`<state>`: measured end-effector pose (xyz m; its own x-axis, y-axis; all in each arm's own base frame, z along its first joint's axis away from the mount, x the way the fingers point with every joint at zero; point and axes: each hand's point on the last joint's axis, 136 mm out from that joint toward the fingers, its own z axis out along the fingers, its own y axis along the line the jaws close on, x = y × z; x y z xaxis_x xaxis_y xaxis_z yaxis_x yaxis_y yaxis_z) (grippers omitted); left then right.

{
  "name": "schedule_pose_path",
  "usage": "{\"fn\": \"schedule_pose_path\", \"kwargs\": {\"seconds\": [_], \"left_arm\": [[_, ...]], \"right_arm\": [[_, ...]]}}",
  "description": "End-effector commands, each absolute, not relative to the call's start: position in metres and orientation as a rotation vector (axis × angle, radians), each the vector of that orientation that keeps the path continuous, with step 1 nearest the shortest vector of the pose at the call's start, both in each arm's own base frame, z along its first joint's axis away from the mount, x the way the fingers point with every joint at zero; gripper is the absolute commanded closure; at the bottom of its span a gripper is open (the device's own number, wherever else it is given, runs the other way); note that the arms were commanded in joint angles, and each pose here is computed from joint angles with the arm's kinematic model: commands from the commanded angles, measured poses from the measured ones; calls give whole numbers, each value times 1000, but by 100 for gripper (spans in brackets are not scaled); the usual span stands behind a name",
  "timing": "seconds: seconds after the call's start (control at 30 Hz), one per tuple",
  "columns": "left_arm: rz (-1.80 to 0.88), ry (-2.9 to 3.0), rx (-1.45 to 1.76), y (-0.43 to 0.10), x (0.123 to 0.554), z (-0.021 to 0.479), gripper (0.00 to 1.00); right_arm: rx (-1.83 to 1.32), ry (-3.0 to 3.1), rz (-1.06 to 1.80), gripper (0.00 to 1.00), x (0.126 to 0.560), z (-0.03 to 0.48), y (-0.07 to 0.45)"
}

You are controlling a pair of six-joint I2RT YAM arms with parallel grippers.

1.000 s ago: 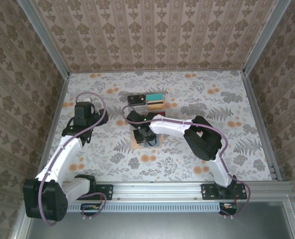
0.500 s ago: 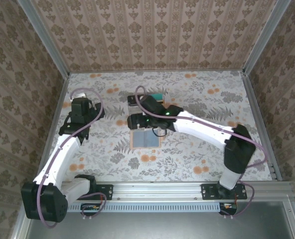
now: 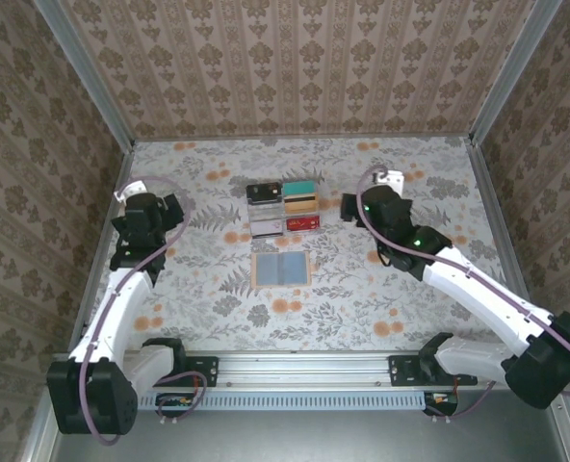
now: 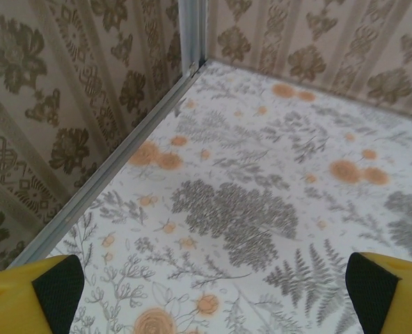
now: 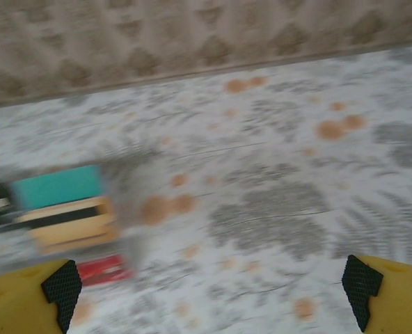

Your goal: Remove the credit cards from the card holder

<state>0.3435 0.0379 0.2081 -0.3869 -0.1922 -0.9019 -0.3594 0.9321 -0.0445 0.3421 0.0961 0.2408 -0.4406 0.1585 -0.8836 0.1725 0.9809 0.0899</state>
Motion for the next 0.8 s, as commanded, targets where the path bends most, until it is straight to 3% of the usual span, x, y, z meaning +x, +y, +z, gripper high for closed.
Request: {"fn": "schedule_pose_path", "kwargs": {"seconds": [0.0, 0.2, 0.47, 0.77], "left_arm": [[229, 1917, -277, 38, 357, 203, 0], [174, 1951, -69, 15, 378, 169, 0], [138, 1913, 110, -6, 398, 151, 0], [98, 1952, 88, -2, 399, 142, 0]], "right_arm": [[325, 1925, -235, 0, 340, 241, 37], [347, 1941, -343, 0, 340, 193, -21], [291, 1912, -334, 0, 353, 151, -35], [150, 1903, -217, 0, 377, 131, -17]]}}
